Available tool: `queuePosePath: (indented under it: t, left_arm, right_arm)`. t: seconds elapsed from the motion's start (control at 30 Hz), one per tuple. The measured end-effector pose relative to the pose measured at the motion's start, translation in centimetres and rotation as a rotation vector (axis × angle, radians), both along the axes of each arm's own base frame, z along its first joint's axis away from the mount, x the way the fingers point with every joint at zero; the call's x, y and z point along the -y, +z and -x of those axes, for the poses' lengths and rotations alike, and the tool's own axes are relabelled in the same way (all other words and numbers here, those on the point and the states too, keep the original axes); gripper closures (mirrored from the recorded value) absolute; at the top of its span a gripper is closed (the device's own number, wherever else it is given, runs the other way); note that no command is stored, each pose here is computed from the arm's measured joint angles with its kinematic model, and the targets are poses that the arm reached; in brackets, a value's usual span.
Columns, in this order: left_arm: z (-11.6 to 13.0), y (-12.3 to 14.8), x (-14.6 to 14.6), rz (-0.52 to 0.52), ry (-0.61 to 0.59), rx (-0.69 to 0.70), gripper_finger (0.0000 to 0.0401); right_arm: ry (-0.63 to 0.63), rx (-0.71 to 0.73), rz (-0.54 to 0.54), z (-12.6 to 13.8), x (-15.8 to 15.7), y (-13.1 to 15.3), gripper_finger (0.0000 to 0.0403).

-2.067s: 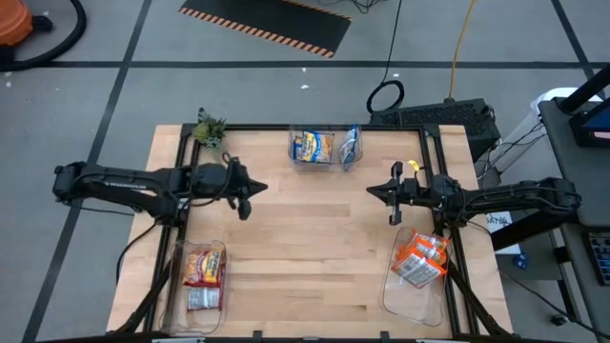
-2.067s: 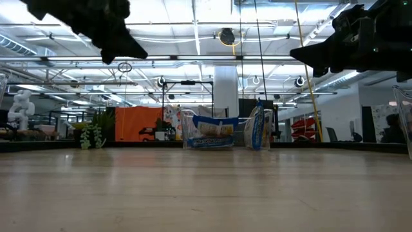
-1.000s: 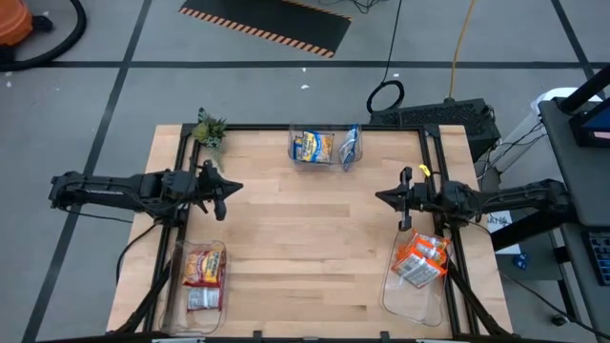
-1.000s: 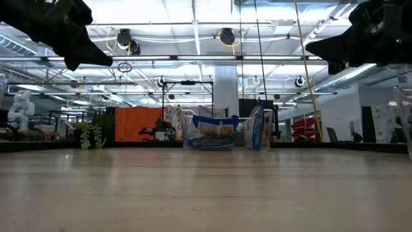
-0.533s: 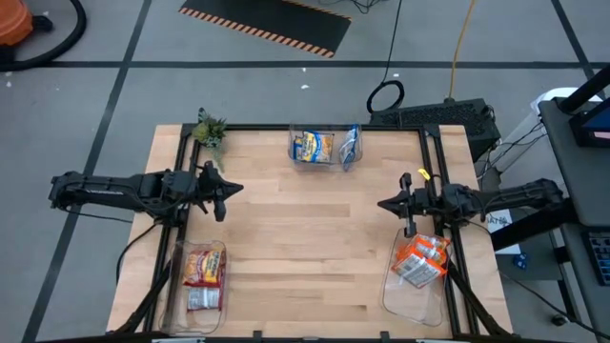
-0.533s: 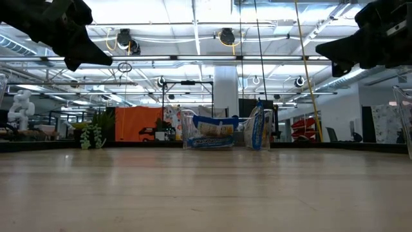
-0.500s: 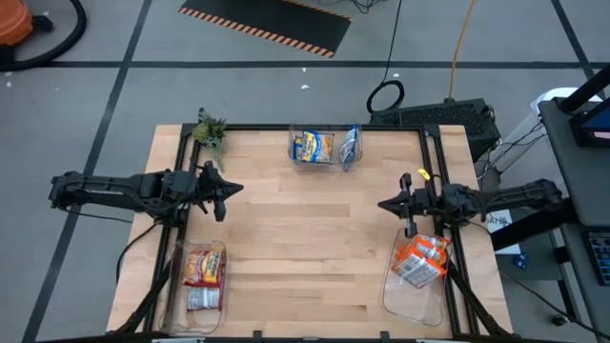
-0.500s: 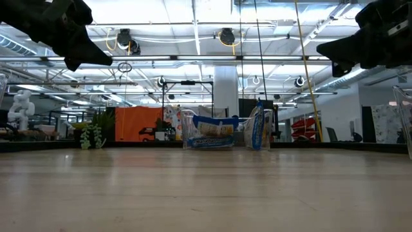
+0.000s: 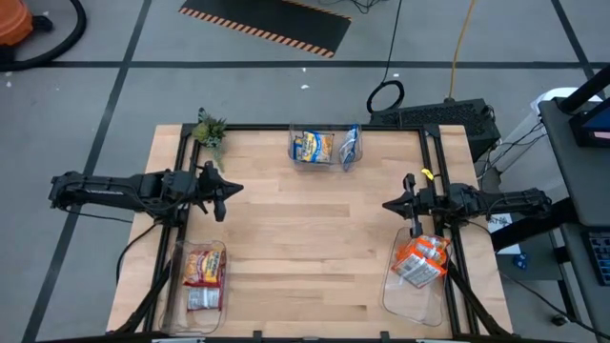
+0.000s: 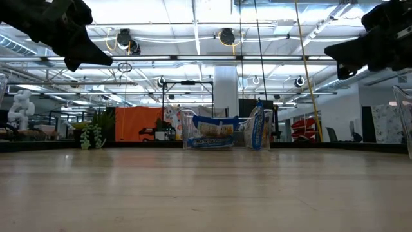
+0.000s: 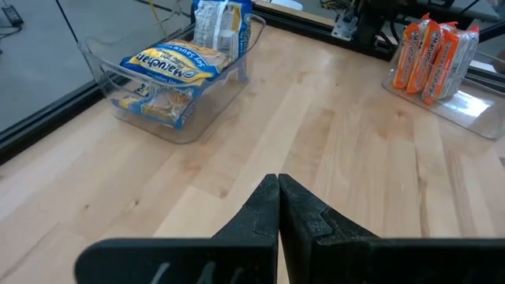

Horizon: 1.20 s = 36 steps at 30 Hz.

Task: Sort Maruchan noodles
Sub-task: Return to Home Position

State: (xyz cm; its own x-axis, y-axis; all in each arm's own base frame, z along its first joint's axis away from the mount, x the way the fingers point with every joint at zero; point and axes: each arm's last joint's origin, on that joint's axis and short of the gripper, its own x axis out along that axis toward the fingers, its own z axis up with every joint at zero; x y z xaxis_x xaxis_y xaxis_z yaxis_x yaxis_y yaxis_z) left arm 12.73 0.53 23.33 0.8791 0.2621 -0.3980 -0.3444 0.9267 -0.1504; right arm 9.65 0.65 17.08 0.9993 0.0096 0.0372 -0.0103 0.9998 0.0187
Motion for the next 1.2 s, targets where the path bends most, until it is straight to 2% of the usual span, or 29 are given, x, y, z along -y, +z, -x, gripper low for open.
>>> queuePosePath:
  t: [0.1, 0.37, 0.5, 0.63, 0.77, 0.93, 1.2]
  left_arm:
    - [0.0, 0.0, 0.0, -0.001, 0.000, -0.001, 0.0400]
    - [0.0, 0.0, 0.0, 0.001, 0.000, -0.004, 0.0400]
    - [0.0, 0.0, 0.2, 0.008, -0.060, -0.005, 0.0400]
    - [0.8, 0.3, 0.4, -0.025, -0.125, 0.013, 0.0400]
    - [2.3, -0.1, 0.3, -0.061, -0.126, 0.031, 0.0400]
    - [3.5, -1.7, 0.3, -0.059, -0.117, 0.125, 0.0400]
    - [3.1, -4.1, 0.3, -0.146, -0.130, 0.346, 0.0400]
  right_arm:
    - [0.039, -0.017, -0.003, 0.0, -0.1, -0.2, 0.0403]
    - [0.033, -0.022, 0.004, 0.0, -0.1, -0.2, 0.0403]
    - [0.034, -0.017, -0.020, 0.0, -0.1, -0.1, 0.0403]
    - [0.034, -0.016, -0.022, 0.0, -0.1, -0.1, 0.0403]
    - [0.033, -0.014, -0.022, 0.0, -0.1, -0.1, 0.0403]
    - [0.033, -0.014, -0.023, 0.0, -0.1, -0.1, 0.0403]
    - [0.032, -0.013, -0.023, 0.0, -0.1, -0.1, 0.0403]
